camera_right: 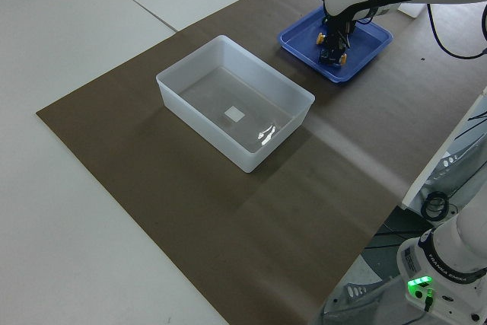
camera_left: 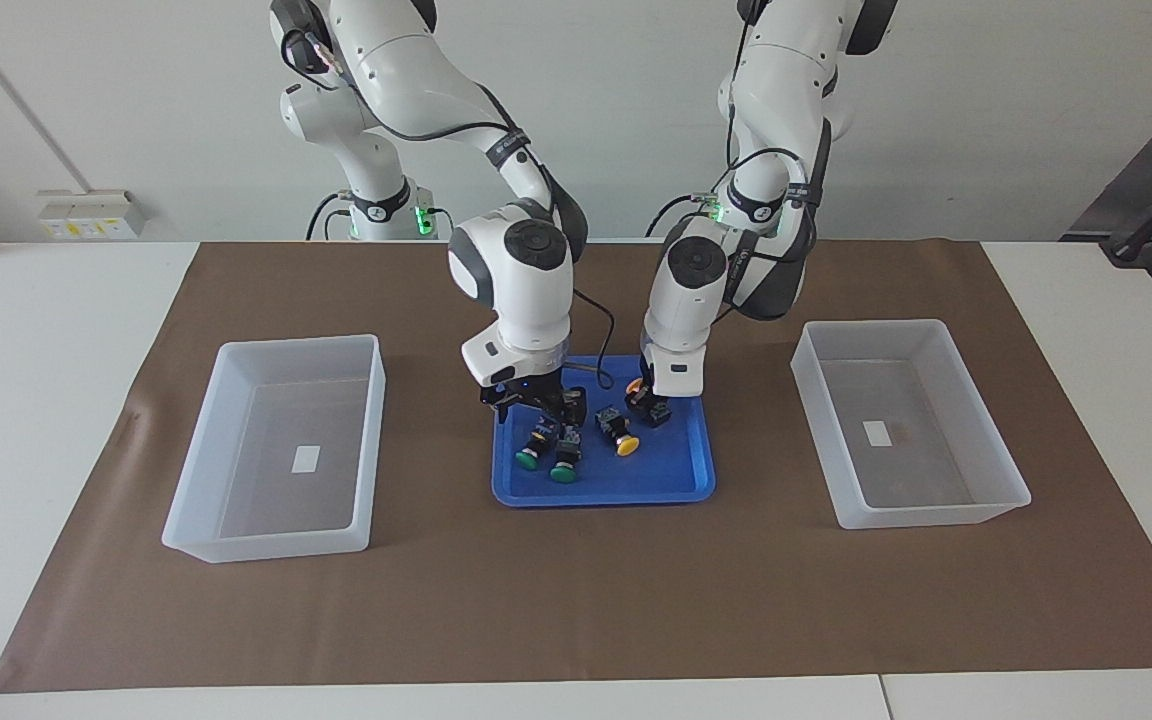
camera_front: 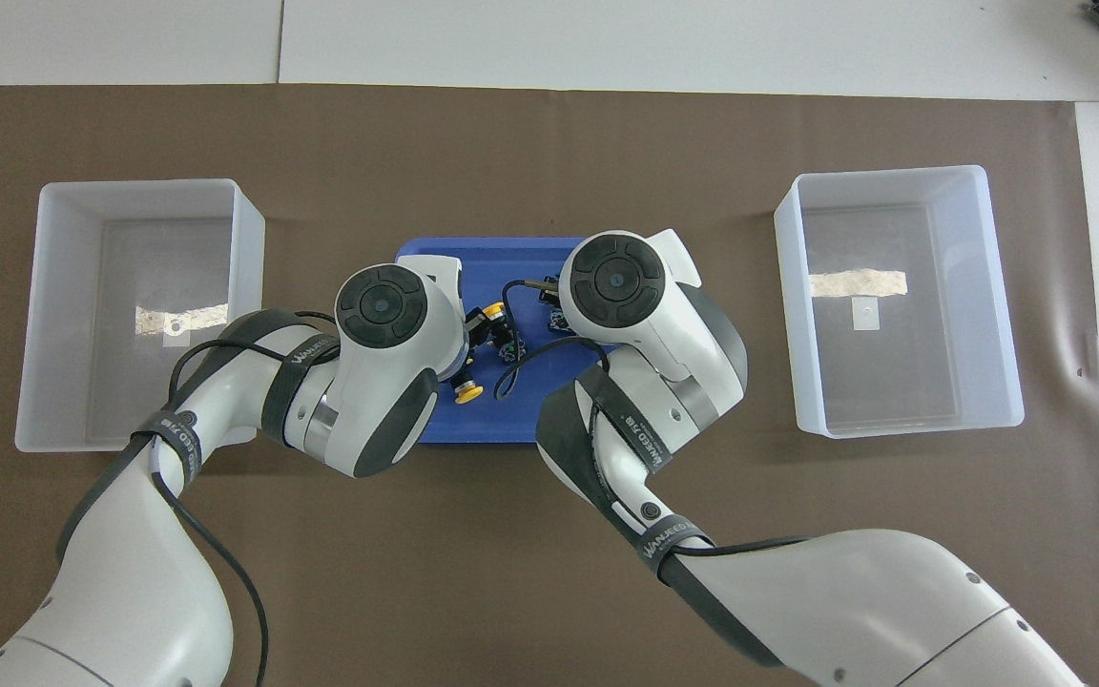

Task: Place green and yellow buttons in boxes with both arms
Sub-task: 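Grasp a yellow button with the left gripper and lift it out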

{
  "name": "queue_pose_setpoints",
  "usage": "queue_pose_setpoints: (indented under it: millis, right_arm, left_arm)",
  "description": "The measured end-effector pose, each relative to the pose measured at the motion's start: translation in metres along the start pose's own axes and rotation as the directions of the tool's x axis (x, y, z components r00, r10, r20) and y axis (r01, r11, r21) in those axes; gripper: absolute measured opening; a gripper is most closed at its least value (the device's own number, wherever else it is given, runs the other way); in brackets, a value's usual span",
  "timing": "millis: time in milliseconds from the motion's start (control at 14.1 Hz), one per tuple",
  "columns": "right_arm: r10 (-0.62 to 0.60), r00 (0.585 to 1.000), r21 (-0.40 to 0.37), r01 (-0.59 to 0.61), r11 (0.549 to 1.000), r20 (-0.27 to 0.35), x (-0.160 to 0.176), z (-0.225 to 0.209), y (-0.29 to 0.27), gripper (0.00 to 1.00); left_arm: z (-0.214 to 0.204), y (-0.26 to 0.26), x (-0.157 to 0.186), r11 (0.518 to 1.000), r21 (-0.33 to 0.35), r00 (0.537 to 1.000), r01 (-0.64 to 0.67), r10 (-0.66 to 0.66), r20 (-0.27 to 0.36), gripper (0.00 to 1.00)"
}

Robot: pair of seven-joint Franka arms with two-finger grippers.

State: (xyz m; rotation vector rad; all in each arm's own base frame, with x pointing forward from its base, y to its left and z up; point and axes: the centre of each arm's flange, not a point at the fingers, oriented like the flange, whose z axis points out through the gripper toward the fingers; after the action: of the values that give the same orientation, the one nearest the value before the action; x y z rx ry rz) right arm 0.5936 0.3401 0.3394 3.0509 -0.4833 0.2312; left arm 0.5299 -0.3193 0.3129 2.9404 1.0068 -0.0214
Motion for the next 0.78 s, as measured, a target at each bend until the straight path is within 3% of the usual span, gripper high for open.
queue_pose_setpoints:
  millis: [354, 780]
  right_arm:
    - [0.01, 1.0, -0.015, -0.01, 1.0, 0.011, 0.004, 0.017, 0.006, 0.79]
    - [-0.002, 1.0, 0.009, 0.002, 1.0, 0.002, -0.005, 0.034, 0.006, 0.7]
  left_arm:
    - [-0.065, -0.031, 0.064, 1.0, 0.001, 1.0, -0.002, 0.002, -0.005, 0.42]
    - [-0.156, -0.09, 0.141, 1.0, -0.006, 1.0, 0.022, -0.022, 0.018, 0.42]
